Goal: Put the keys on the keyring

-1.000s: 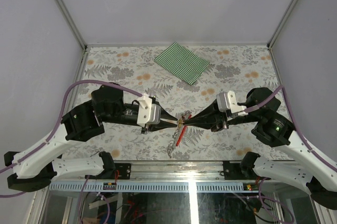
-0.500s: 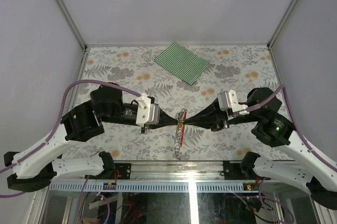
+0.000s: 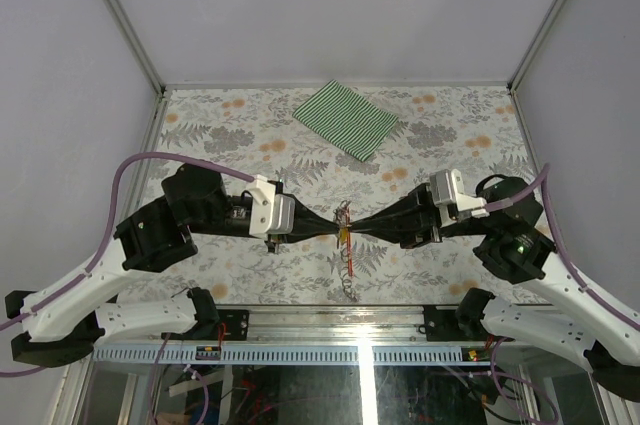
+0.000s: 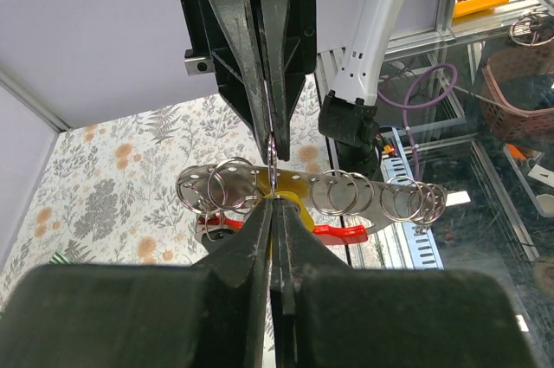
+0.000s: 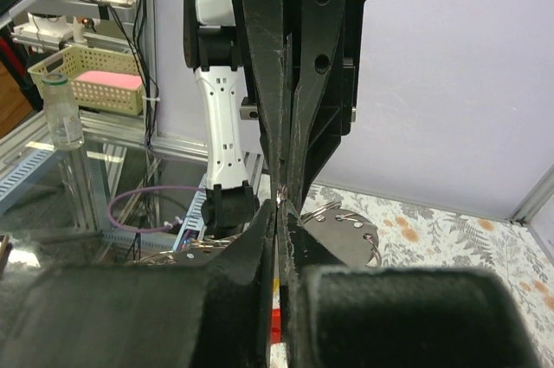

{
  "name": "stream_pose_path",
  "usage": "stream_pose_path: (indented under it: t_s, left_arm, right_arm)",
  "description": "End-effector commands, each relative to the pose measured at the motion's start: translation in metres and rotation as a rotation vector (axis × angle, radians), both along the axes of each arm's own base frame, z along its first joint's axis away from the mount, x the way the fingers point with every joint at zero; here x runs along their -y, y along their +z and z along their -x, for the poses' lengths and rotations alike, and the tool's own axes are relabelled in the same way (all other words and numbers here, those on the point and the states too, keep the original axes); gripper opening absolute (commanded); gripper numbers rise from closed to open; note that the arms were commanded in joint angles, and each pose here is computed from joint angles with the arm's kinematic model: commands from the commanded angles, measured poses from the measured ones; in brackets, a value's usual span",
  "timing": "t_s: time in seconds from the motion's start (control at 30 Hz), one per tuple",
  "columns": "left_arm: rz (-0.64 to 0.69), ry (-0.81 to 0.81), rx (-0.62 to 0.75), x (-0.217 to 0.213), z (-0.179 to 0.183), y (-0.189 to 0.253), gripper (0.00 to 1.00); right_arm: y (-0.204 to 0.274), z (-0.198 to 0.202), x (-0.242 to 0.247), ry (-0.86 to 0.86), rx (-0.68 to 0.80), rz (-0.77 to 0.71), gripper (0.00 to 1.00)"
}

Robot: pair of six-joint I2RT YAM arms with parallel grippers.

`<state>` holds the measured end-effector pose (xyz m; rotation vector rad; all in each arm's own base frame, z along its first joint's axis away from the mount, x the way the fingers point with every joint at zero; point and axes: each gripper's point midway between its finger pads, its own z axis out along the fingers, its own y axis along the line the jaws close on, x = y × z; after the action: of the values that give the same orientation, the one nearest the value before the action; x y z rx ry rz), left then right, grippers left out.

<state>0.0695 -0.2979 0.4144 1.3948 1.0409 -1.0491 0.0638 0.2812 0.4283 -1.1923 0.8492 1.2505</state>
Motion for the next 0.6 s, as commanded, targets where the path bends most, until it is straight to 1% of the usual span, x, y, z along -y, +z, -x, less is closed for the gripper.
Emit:
stream_pose_path:
  t_s: [0.0,0.33,0.57]
  left_arm:
    - [0.058,0.014,0.007,0.004,-0.003,0.012,0.0]
    - [0.079,0.024,0.003,0.006,-0.005,0.015,0.0]
    - [0.099,0.055,0.003,0.005,-0.01,0.016,0.0]
  right_arm:
    - [0.047,0.008,0.012,0.0,0.061,-0.192,0.0]
    - [0.062,0.009,0.018,-0.003,0.043,-0.301,0.0]
    - [0.065,0.001,0.022,-0.055,0.015,-0.339,0.0]
